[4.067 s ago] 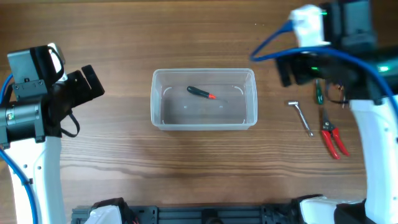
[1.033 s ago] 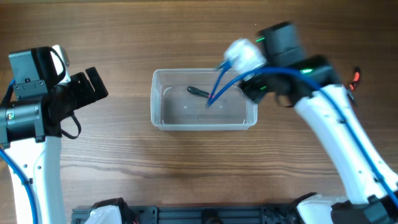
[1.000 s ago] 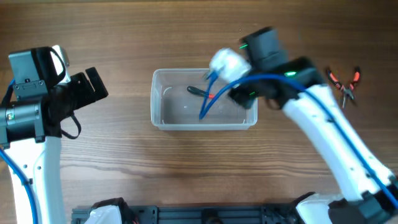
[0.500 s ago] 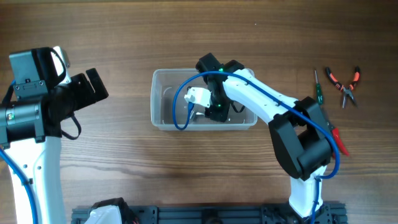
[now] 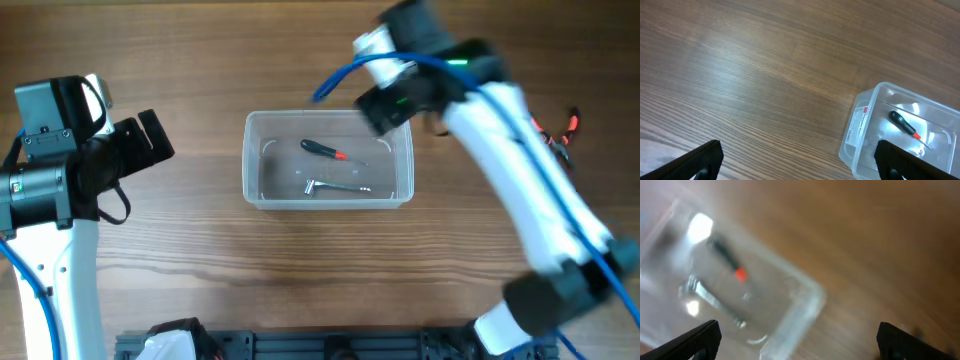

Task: Pack container
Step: 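Lower the wrench into the container and release it, then grasp the green screwdriver with the right gripper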

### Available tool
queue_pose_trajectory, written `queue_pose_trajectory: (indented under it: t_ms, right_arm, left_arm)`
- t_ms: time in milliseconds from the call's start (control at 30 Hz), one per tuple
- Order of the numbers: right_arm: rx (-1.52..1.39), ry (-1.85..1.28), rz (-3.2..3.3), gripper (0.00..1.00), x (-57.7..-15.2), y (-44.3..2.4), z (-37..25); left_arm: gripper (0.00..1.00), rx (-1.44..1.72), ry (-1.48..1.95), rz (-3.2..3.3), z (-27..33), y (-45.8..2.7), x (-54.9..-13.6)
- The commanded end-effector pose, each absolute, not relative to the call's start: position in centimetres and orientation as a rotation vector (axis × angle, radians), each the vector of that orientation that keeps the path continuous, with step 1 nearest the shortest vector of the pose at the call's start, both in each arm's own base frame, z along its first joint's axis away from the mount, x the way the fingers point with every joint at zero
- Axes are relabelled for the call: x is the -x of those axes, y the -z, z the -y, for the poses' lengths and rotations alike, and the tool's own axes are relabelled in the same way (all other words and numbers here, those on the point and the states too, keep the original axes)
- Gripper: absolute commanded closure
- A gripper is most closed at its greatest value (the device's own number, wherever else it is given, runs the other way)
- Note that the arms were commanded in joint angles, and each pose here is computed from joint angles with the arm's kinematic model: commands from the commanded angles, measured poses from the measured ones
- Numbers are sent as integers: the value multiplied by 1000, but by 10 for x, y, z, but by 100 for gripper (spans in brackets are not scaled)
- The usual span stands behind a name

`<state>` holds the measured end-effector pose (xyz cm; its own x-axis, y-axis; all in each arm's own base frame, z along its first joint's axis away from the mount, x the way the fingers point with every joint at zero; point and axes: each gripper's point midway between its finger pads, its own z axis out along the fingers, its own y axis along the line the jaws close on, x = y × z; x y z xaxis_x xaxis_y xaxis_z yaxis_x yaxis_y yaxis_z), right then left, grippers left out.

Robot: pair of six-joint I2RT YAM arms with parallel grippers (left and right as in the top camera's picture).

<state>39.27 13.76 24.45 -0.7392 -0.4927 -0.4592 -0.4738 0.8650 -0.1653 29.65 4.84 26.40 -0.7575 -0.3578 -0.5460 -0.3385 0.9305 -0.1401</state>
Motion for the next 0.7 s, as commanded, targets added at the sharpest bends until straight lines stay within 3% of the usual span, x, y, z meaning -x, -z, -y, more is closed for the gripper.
queue_pose_trajectory:
  t_ms: [0,100,300,667]
  right_arm:
    - [100,76,-2520,0,-394,-291,-46]
    - [-189,163,-2651,0,-391,-258,40]
    - [-447,75,-2877,0,-398,-165,113]
    - [-352,19,-3180,0,-385,-35,112]
  left_arm:
    - [0,505,64,-2482,-48,-267,-298]
    - [0,506,64,-2487,-48,-266,-297]
    - [0,507,64,-2490,-48,-266,-296]
    - [0,507,65,-2489,-48,-266,-296]
